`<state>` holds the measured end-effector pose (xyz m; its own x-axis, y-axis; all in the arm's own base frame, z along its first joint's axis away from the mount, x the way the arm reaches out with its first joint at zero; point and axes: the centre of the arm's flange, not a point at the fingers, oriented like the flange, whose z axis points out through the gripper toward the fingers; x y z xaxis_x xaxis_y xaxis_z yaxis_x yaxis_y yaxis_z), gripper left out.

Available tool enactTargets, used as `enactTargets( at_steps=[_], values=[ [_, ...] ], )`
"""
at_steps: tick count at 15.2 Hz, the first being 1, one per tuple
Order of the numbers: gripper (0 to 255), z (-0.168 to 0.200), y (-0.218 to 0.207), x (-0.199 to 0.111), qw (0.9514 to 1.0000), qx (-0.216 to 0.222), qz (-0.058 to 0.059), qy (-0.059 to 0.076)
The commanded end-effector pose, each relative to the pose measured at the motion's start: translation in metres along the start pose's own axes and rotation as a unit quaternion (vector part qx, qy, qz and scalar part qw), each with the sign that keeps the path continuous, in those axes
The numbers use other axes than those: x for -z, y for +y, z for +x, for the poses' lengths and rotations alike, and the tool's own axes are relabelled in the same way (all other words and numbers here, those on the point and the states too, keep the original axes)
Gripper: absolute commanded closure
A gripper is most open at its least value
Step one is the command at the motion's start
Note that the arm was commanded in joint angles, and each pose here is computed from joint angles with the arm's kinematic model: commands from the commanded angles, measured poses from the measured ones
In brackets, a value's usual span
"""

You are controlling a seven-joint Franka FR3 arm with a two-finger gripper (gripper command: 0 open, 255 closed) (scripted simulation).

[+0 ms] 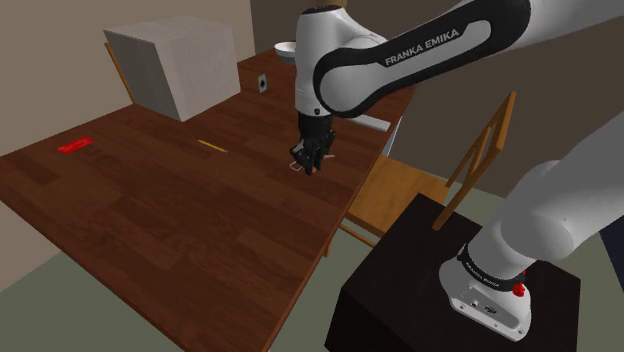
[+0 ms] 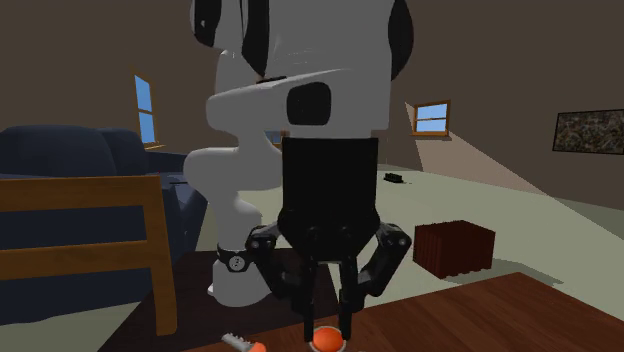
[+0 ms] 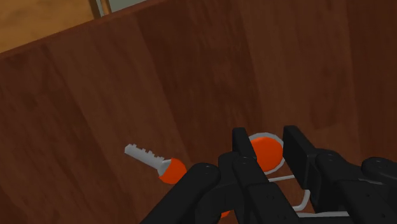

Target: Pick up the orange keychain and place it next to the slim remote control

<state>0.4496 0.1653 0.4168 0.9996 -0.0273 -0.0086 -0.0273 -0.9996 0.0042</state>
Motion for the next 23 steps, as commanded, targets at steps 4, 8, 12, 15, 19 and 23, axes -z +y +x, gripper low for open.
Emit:
enactTargets(
  at_steps=[4, 8, 12, 15, 19, 23],
  values=[
    [255, 0.022, 0.059, 0.003, 1.0, 0.001, 0.0, 0.0],
    [255, 0.041, 0.108, 0.003, 1.0, 0.001, 0.0, 0.0],
    [255, 0.061, 0.157, 0.003, 1.0, 0.001, 0.0, 0.0],
    [255, 0.076, 0.194, 0.003, 1.0, 0.001, 0.0, 0.0],
    [255, 0.095, 0.243, 0.003, 1.0, 0.001, 0.0, 0.0],
    [255, 0.115, 0.292, 0.003, 1.0, 0.001, 0.0, 0.0]
  ],
)
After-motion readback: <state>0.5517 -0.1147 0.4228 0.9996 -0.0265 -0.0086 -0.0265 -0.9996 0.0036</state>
